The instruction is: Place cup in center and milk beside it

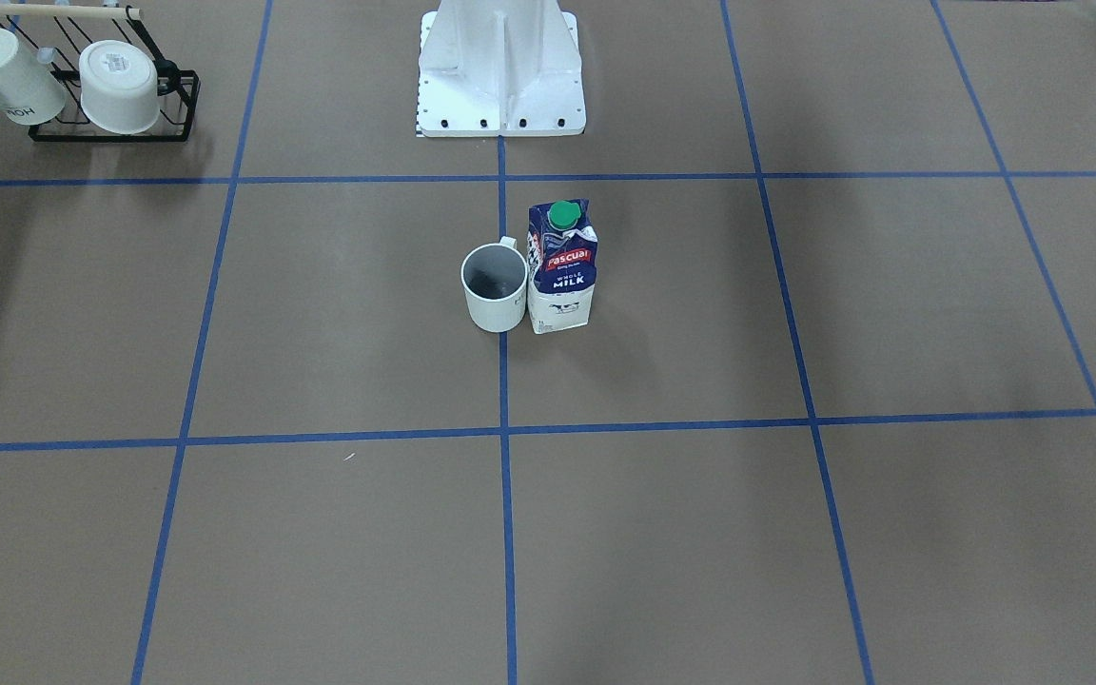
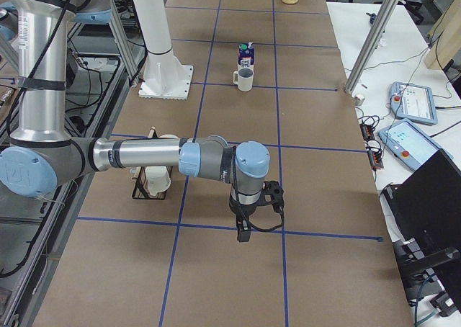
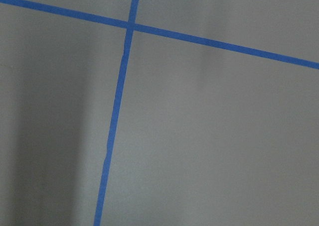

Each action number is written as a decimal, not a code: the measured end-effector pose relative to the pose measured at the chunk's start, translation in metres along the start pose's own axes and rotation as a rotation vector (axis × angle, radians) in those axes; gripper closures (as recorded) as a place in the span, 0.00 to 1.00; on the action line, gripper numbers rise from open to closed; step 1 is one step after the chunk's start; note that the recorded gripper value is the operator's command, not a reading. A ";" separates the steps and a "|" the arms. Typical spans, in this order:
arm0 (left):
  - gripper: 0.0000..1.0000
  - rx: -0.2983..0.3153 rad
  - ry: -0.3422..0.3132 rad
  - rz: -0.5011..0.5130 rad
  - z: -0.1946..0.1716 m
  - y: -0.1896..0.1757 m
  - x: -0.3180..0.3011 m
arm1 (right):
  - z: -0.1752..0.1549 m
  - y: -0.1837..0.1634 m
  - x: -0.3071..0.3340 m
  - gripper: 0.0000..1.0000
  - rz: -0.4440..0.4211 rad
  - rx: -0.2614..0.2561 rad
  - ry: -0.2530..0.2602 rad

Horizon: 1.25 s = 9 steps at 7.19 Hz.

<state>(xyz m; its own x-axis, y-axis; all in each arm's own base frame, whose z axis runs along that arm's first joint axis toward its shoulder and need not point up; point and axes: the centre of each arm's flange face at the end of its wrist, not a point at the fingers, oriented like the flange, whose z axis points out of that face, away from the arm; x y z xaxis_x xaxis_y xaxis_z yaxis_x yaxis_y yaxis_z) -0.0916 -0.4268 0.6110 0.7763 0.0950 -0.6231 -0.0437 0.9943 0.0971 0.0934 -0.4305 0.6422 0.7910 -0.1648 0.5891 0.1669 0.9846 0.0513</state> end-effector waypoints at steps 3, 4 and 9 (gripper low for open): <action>0.01 0.001 0.000 0.001 -0.001 0.000 0.000 | -0.001 0.003 -0.003 0.00 -0.002 0.007 -0.012; 0.01 0.001 0.000 0.001 -0.001 0.000 0.001 | -0.002 0.003 -0.005 0.00 -0.005 0.012 -0.018; 0.01 0.001 0.000 0.001 -0.001 0.000 0.001 | -0.004 0.001 -0.011 0.00 -0.012 0.033 -0.075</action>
<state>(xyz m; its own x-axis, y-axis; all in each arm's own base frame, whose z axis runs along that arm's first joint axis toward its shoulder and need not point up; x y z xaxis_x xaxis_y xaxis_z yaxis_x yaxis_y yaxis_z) -0.0916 -0.4264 0.6103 0.7764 0.0958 -0.6230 -0.0437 0.9942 0.0984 0.0869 -0.4281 0.6323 0.7428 -0.1725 0.6469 0.1553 0.9843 0.0842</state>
